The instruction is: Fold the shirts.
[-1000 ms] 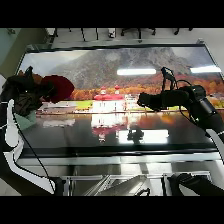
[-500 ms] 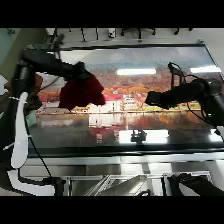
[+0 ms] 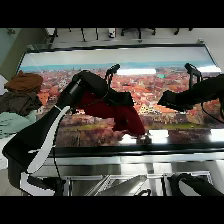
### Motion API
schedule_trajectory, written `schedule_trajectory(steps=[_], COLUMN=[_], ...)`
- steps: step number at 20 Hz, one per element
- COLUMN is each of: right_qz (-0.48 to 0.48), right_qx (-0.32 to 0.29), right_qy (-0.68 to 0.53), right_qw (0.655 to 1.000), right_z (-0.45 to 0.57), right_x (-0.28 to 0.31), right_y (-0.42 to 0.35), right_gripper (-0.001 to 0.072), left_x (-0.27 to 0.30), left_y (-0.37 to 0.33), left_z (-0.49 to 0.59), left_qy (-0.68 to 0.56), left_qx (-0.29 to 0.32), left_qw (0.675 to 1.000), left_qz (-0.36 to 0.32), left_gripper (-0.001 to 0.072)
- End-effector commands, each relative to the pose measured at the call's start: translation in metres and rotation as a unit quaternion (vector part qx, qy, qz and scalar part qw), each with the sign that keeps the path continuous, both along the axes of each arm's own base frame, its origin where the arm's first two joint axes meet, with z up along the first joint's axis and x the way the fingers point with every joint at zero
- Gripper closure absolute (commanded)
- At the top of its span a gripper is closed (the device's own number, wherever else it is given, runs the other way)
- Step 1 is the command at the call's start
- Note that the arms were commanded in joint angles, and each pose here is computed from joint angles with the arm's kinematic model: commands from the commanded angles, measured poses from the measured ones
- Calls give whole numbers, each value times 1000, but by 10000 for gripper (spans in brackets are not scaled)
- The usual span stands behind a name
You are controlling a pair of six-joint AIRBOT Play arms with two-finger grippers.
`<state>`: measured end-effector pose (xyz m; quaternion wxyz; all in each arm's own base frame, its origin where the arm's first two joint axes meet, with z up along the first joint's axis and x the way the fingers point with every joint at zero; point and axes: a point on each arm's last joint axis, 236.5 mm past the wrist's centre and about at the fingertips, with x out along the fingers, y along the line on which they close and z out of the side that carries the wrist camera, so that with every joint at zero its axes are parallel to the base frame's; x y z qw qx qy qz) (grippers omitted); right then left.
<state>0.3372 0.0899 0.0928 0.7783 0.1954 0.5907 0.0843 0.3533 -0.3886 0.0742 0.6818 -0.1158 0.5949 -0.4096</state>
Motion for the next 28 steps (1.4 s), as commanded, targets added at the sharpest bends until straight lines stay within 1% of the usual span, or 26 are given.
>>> schedule_trajectory(steps=[1,3,5,6,7,9,10,12,13,16,19,22,24,28], right_qz=[4,1,3,16,30,46,47,37,20,-49,-68,-62,-55,-57], right_qx=[10,8,18,33,48,81,81,69,69,76,80,75,83,96], right_qy=[8,11,27,48,66,83,86,103,111,130,157,191,222,199], right_qw=[1000,1000,999,998,996,992,992,992,991,987,982,977,970,974], right_z=[1,0,-12,-26,-43,-83,-103,-128,-136,-147,-154,-180,-198,-211], right_x=[-5,-5,-11,-22,-33,-51,-54,-50,-44,-28,-33,-48,-62,-49], right_y=[-3,-9,-2,13,32,78,90,88,78,36,20,30,47,77], right_gripper=[206,206,206,206,206,206,206,206,206,205,206,206,206,206], left_x=[5,29,50,54,54,56,60,74,81,91,111,127,135,149], left_y=[40,104,186,220,245,277,284,294,301,322,335,339,340,331], left_z=[13,21,1,-15,-33,-74,-91,-114,-123,-149,-157,-165,-174,-189], left_qy=[30,35,39,44,58,95,110,133,138,158,158,152,156,166], left_qx=[22,54,124,148,152,117,84,20,5,9,6,6,5,5], left_qw=[999,998,987,980,975,964,958,946,941,934,932,933,932,931], left_qz=[-10,23,92,123,154,220,252,296,309,321,325,325,328,326], left_gripper=[26,27,26,26,25,26,26,26,26,26,27,37,37,38])
